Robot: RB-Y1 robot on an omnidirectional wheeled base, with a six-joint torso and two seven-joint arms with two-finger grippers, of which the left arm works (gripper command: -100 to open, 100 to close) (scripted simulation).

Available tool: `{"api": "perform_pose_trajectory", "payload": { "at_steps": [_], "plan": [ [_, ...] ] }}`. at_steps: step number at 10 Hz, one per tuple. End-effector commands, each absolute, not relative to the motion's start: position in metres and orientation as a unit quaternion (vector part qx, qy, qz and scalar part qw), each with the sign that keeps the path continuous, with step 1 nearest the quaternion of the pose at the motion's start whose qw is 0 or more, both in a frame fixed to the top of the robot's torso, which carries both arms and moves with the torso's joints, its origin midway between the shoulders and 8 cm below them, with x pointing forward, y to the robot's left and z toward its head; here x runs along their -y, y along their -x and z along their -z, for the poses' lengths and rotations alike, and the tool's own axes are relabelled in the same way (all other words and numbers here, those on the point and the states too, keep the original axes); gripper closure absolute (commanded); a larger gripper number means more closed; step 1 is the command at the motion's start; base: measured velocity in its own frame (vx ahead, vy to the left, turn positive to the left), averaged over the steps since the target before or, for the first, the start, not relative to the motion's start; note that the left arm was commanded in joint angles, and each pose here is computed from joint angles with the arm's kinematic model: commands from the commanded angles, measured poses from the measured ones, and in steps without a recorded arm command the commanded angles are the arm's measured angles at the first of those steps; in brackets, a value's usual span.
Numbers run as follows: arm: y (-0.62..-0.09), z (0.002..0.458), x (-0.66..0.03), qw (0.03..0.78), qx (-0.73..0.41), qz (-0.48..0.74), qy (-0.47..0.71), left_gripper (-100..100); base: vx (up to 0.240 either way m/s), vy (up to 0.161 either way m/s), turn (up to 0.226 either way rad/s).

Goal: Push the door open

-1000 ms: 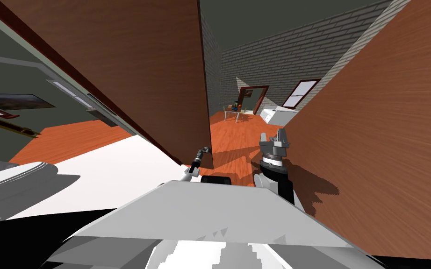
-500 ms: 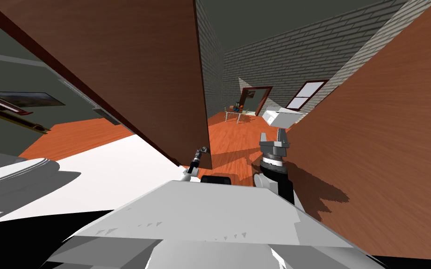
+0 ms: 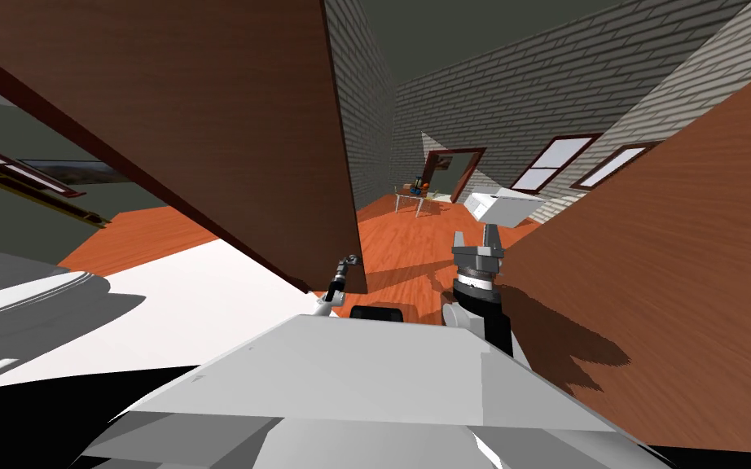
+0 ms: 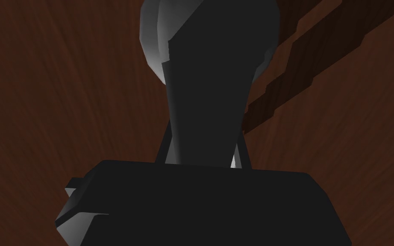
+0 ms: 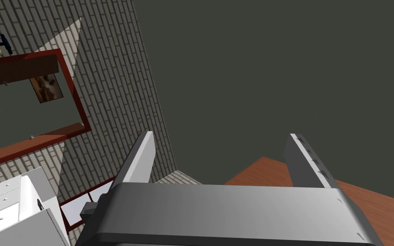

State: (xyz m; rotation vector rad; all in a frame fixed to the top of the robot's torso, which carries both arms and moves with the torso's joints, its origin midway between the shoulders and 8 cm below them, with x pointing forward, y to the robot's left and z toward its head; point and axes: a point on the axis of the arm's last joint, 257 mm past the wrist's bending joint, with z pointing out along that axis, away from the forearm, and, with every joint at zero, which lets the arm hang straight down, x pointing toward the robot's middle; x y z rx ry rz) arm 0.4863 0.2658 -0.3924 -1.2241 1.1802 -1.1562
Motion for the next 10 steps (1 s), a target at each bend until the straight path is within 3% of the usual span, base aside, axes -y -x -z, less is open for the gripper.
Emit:
{"api": "perform_pose_trajectory", "payload": {
  "at_steps": [1, 10],
  "plan": [
    [-0.488, 0.391, -0.266, 0.518, -0.485, 0.482, 0.514, 100, 0.178, -0.104, 0.051],
    [-0.481, 0.392, -0.316, 0.544, -0.464, 0.452, 0.534, 100, 0.140, -0.042, 0.037]
  ]
}}
